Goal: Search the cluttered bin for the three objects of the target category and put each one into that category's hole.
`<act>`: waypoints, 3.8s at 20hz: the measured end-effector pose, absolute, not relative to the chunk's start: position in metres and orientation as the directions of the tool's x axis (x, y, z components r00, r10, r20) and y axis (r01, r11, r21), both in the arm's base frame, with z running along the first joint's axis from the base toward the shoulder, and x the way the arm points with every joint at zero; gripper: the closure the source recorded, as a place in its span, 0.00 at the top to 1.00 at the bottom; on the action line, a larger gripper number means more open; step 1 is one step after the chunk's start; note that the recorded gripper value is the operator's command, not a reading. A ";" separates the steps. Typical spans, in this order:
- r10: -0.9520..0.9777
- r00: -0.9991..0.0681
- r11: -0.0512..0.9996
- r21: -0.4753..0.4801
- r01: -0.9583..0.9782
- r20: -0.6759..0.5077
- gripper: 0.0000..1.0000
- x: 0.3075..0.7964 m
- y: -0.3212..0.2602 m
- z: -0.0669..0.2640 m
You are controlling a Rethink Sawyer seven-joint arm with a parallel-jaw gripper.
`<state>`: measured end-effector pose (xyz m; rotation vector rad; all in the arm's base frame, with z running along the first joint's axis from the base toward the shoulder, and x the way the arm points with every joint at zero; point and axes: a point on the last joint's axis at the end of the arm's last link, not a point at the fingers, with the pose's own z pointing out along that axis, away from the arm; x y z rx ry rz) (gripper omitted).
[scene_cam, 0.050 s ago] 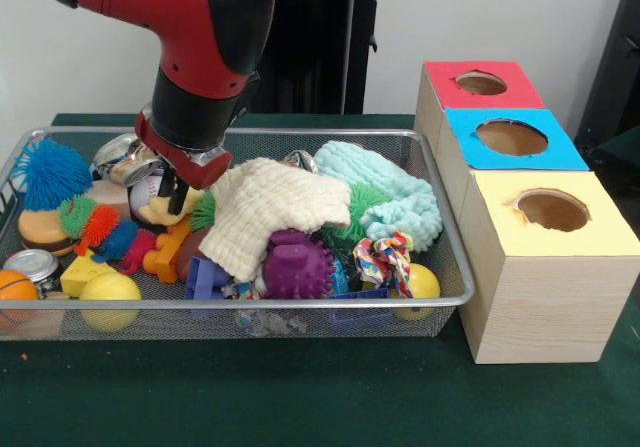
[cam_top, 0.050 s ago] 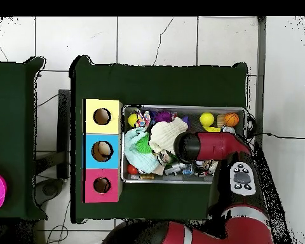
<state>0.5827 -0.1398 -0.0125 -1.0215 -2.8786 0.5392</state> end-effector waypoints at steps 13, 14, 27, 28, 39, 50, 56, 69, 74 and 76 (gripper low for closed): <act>0.596 -0.796 0.734 -0.330 0.594 -0.107 0.00 0.601 -0.119 0.020; 0.583 -0.803 0.740 -0.324 0.589 -0.128 0.00 0.610 -0.111 0.036; 0.565 -0.793 0.738 -0.291 0.609 -0.228 0.00 0.645 -0.083 0.137; 0.569 -0.789 0.735 -0.288 0.614 -0.231 0.00 0.646 -0.082 0.145; 0.577 -0.783 0.756 -0.211 0.620 -0.233 0.00 0.637 -0.014 0.198; 0.559 -0.816 0.792 -0.196 0.578 -0.146 0.00 0.586 0.076 0.192; 0.571 -0.814 0.794 -0.180 0.581 -0.108 0.00 0.556 0.104 0.178; 0.608 -0.791 0.772 -0.179 0.609 -0.070 0.00 0.511 0.142 0.165; 0.633 -0.771 0.754 -0.176 0.633 -0.062 0.00 0.503 0.156 0.158; 0.639 -0.766 0.749 -0.176 0.639 -0.060 0.00 0.500 0.161 0.155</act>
